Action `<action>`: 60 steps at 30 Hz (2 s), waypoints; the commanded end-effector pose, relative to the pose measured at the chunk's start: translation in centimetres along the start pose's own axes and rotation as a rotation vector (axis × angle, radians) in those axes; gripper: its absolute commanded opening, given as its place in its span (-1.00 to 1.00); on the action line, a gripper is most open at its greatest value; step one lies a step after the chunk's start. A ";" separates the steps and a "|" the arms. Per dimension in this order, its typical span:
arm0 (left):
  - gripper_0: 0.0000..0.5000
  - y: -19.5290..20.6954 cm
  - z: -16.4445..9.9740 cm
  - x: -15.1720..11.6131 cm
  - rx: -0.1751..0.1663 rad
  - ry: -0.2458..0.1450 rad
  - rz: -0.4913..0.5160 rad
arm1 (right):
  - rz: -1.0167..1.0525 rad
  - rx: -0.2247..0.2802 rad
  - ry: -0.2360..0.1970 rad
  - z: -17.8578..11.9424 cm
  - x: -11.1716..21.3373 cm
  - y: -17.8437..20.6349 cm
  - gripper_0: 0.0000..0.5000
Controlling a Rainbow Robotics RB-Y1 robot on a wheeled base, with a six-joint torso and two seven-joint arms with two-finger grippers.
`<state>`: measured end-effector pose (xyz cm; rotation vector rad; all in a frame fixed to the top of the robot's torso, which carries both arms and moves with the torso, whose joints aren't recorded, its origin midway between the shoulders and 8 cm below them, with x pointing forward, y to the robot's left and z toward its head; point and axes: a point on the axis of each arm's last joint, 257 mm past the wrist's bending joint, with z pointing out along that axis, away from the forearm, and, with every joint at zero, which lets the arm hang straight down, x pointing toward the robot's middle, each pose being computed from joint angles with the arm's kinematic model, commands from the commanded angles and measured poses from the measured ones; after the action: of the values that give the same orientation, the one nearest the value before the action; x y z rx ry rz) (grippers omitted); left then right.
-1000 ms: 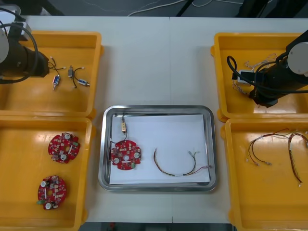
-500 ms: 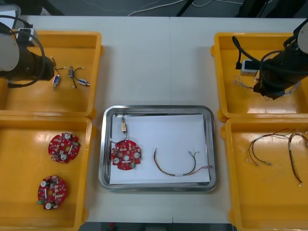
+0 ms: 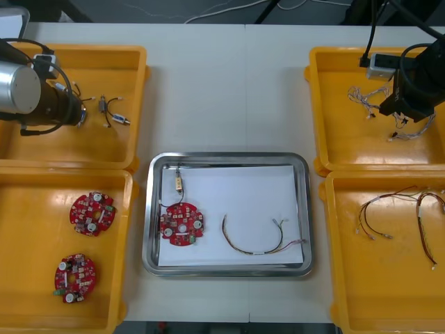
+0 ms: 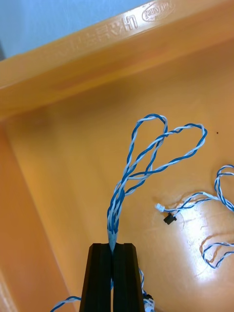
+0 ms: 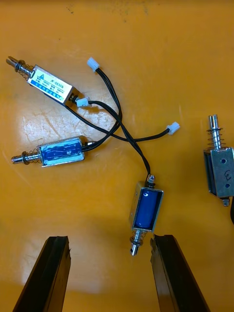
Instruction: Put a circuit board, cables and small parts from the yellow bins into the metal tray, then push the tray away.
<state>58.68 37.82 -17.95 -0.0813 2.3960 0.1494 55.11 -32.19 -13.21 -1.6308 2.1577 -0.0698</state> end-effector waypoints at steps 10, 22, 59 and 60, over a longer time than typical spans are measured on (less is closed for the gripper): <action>0.93 -2.1 0.5 -2.4 0.019 -0.036 0.127 | 0.093 0.009 -0.018 -7.8 -4.0 1.1 -1.00; 0.92 -3.4 0.1 -3.2 0.055 -0.051 0.122 | 0.076 -0.006 -0.053 -7.8 -10.0 7.6 -1.00; 0.76 -5.1 1.6 -3.2 0.052 -0.046 0.157 | -0.211 0.011 -0.081 5.1 -18.2 21.2 -1.00; 0.76 -5.1 1.6 -3.2 0.052 -0.046 0.157 | -0.215 0.008 -0.078 5.3 -18.2 21.3 -1.00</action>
<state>61.10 34.91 -19.78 -0.0357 2.4083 0.1175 41.44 -9.98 -19.83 -1.8059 1.9742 -0.0658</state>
